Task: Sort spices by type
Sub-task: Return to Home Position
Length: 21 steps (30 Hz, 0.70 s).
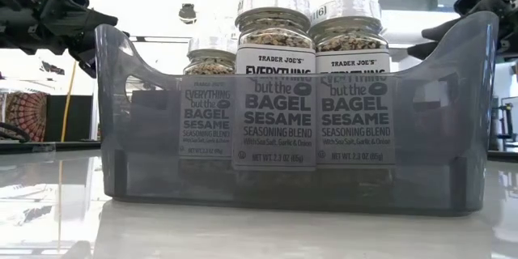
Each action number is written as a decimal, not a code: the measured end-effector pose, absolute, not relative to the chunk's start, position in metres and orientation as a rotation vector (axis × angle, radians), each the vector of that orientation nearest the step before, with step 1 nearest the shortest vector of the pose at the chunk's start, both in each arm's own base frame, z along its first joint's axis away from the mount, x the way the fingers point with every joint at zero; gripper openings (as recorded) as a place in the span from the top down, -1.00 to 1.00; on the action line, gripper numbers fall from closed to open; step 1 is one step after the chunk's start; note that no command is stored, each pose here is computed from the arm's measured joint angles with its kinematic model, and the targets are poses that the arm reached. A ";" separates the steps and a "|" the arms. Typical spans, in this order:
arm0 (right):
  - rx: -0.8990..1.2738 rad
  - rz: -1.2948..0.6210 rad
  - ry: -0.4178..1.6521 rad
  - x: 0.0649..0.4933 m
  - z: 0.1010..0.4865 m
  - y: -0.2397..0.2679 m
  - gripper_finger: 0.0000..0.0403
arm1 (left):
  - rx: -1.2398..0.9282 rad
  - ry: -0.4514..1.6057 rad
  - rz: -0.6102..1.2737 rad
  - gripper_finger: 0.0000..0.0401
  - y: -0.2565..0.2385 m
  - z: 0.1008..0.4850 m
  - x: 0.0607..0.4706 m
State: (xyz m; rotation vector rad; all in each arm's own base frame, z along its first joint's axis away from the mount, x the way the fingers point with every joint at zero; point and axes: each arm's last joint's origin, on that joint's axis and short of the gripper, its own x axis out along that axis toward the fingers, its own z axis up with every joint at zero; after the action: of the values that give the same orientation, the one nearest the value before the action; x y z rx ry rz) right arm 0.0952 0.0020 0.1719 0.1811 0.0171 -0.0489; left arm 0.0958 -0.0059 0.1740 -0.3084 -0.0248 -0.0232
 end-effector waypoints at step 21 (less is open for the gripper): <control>0.082 -0.050 0.040 0.096 0.170 0.002 -0.14 | -0.305 -0.021 -0.019 0.43 -0.006 0.173 0.096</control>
State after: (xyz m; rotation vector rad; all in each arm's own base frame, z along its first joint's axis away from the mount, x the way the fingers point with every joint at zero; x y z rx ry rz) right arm 0.0961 0.0020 0.1702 0.0824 0.0403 -0.0499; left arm 0.0959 -0.0058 0.1734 -0.3055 -0.0208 -0.0195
